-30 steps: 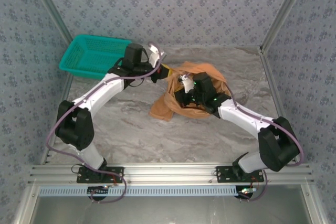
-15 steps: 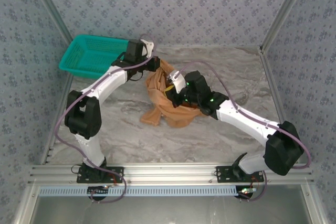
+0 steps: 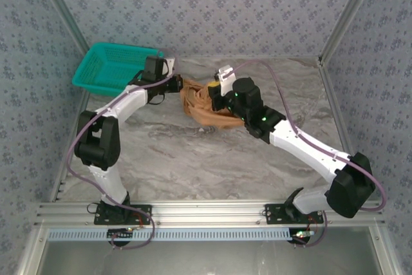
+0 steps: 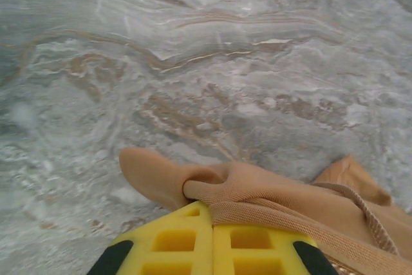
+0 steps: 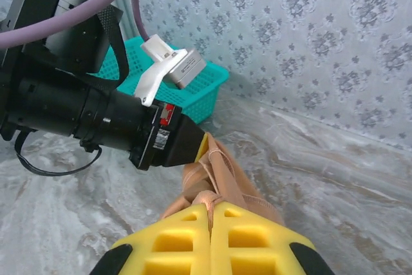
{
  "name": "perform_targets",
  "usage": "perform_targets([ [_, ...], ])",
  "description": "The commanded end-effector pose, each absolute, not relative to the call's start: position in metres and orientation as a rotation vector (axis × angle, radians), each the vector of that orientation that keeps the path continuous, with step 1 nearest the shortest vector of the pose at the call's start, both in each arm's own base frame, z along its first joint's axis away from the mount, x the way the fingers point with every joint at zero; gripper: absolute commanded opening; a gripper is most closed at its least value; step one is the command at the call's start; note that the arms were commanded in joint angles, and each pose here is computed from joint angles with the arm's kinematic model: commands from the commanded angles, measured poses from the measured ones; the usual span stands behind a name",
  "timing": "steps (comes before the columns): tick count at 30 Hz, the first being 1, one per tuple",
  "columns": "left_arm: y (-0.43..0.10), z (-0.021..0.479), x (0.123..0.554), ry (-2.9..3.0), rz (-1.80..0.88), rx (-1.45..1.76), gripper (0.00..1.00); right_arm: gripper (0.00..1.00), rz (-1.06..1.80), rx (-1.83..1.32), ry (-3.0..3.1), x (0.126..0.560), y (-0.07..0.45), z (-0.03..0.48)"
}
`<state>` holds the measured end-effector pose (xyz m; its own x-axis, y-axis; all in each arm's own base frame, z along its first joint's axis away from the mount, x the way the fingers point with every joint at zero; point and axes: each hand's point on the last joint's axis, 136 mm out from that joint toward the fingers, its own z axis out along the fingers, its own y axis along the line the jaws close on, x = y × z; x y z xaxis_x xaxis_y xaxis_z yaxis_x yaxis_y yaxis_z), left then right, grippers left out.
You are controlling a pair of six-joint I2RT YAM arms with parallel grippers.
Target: Fold the inside-out t-shirt
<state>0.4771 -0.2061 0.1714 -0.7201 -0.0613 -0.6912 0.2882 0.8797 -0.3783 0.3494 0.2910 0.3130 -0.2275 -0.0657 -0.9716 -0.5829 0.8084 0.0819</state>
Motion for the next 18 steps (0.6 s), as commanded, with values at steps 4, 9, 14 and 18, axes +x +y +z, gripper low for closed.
perform_targets([
  [4,-0.177,0.246,0.441,2.059,-0.603,0.045,0.56,0.00,0.503,-0.275,1.712,0.368,0.268,0.336],
  [9,-0.200,0.248,0.390,1.990,-0.692,0.103,0.71,0.00,0.617,-0.201,1.702,0.373,0.273,0.325],
  [14,-0.248,0.238,0.344,1.947,-0.823,0.271,0.74,0.00,0.676,-0.118,1.690,0.380,0.271,0.324],
  [18,-0.274,0.224,0.325,1.937,-0.844,0.340,0.76,0.00,0.721,-0.005,1.671,0.385,0.264,0.326],
])
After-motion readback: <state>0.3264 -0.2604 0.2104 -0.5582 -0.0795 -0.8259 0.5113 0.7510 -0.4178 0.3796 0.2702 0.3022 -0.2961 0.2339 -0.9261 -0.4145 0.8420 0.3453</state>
